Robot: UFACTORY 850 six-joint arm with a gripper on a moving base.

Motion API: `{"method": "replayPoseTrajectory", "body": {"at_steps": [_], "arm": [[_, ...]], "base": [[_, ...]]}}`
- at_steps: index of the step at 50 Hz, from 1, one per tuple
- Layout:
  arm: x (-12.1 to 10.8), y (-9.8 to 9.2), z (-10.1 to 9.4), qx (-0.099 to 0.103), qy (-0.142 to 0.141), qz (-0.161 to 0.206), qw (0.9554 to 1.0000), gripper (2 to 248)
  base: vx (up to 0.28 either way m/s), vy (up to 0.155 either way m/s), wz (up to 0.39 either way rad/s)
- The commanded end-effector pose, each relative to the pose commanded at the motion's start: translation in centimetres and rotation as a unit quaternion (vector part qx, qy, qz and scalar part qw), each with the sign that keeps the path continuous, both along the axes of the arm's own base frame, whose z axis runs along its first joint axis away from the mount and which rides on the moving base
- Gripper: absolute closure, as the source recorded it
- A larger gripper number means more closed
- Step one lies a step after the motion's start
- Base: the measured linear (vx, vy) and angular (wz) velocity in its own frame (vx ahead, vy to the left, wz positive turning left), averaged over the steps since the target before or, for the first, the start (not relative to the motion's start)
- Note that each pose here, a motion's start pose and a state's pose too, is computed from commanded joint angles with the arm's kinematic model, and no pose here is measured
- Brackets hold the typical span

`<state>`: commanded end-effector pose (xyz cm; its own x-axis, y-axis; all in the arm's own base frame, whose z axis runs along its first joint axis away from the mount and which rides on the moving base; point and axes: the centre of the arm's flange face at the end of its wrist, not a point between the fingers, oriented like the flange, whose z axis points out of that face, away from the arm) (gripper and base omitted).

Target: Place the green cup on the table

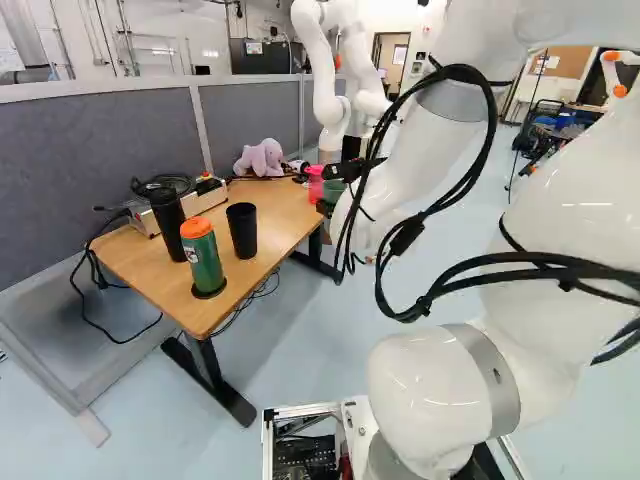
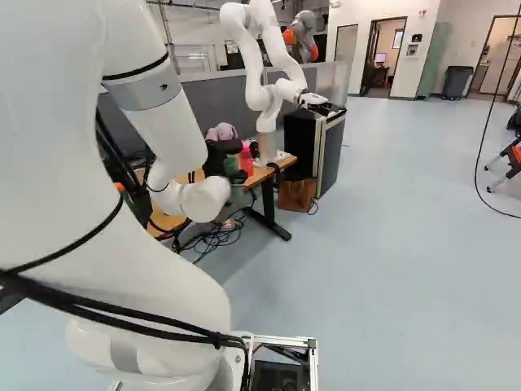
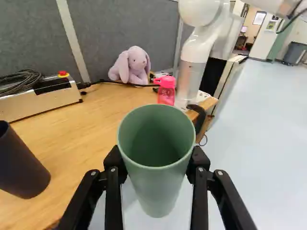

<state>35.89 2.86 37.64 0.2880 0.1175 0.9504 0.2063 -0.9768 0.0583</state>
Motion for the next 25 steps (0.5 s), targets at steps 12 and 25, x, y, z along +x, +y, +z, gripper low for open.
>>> {"method": "replayPoseTrajectory", "body": {"at_steps": [12,25], "arm": [[2.5,1.4,0.3,-0.006,-0.019,0.04,0.999,125],[5.4,2.7,0.5,-0.006,-0.038,0.068,0.997,125]], "base": [[0.0,0.0,0.0],[0.0,0.0,0.0]]}}
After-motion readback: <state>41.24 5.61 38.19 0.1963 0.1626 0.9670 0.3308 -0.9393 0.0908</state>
